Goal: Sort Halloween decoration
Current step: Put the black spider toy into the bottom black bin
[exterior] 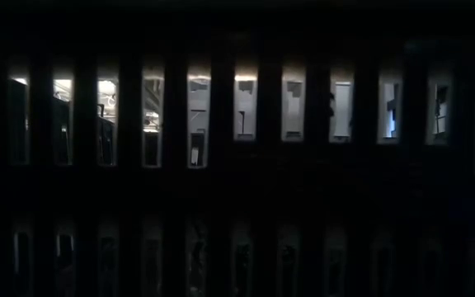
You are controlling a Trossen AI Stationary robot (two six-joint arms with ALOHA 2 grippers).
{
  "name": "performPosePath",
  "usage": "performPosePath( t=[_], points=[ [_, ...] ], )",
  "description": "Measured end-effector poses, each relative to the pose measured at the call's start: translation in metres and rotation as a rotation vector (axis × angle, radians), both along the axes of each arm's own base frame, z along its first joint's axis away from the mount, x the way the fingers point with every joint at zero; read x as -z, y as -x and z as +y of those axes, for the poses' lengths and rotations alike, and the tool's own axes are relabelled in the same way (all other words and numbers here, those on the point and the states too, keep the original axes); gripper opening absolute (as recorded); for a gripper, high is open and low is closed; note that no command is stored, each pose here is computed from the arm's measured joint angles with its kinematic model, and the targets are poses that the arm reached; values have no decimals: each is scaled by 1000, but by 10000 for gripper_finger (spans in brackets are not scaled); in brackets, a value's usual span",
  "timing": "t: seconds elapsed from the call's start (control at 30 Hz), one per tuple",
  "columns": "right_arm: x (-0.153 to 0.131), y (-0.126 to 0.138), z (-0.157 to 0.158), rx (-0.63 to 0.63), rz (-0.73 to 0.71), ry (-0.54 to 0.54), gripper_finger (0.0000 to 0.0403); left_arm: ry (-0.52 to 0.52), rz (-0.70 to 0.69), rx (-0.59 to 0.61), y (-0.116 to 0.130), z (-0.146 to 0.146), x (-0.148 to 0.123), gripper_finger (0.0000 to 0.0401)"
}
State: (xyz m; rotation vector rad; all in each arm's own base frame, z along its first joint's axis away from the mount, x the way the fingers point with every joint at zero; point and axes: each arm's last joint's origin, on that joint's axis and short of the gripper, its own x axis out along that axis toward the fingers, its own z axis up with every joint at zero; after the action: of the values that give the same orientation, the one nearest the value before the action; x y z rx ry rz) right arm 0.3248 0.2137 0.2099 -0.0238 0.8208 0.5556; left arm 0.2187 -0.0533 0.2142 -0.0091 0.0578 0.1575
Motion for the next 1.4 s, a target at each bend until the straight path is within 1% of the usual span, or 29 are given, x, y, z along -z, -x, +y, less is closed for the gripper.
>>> performPosePath(
  t=[0.07,0.27,0.4,0.47,0.53,0.63,0.7,1.03,1.1,1.13,1.17,1.23,1.27,1.33,1.4],
  points=[
    [0,0,0,-4,-1,4,72,0,0,0,0,0,0,94],
    [1,0,-1,14,-5,23,158,0,0,0,0,0,0,94],
    [1,0,-2,44,-20,50,194,0,0,0,0,0,0,94],
    [1,0,-2,51,-21,57,201,0,0,0,0,0,0,94],
    [1,0,-2,35,-12,42,201,0,0,0,0,0,0,94],
    [1,1,0,16,17,0,197,0,0,0,0,0,0,94],
    [1,1,0,12,22,-6,193,0,0,0,0,0,0,94],
    [-2,-2,1,26,-20,-18,186,5,-3,0,0,0,0,94],
    [-2,-1,2,22,-21,-19,186,64,-25,-2,0,0,-2,94],
    [-2,0,3,19,-19,-18,186,124,-41,-5,0,0,-2,94],
    [-2,0,3,20,-17,-17,186,196,-60,-8,0,0,-3,94],
    [-2,0,3,20,-17,-17,186,372,-107,-12,0,0,-5,94],
    [-2,0,3,20,-17,-17,186,430,-132,-13,0,0,-7,94],
    [-2,0,3,20,-18,-17,186,512,-159,-10,0,0,-8,94],
    [-2,0,3,21,-19,-18,186,531,-138,37,-1,-4,-6,94]
  ],
)
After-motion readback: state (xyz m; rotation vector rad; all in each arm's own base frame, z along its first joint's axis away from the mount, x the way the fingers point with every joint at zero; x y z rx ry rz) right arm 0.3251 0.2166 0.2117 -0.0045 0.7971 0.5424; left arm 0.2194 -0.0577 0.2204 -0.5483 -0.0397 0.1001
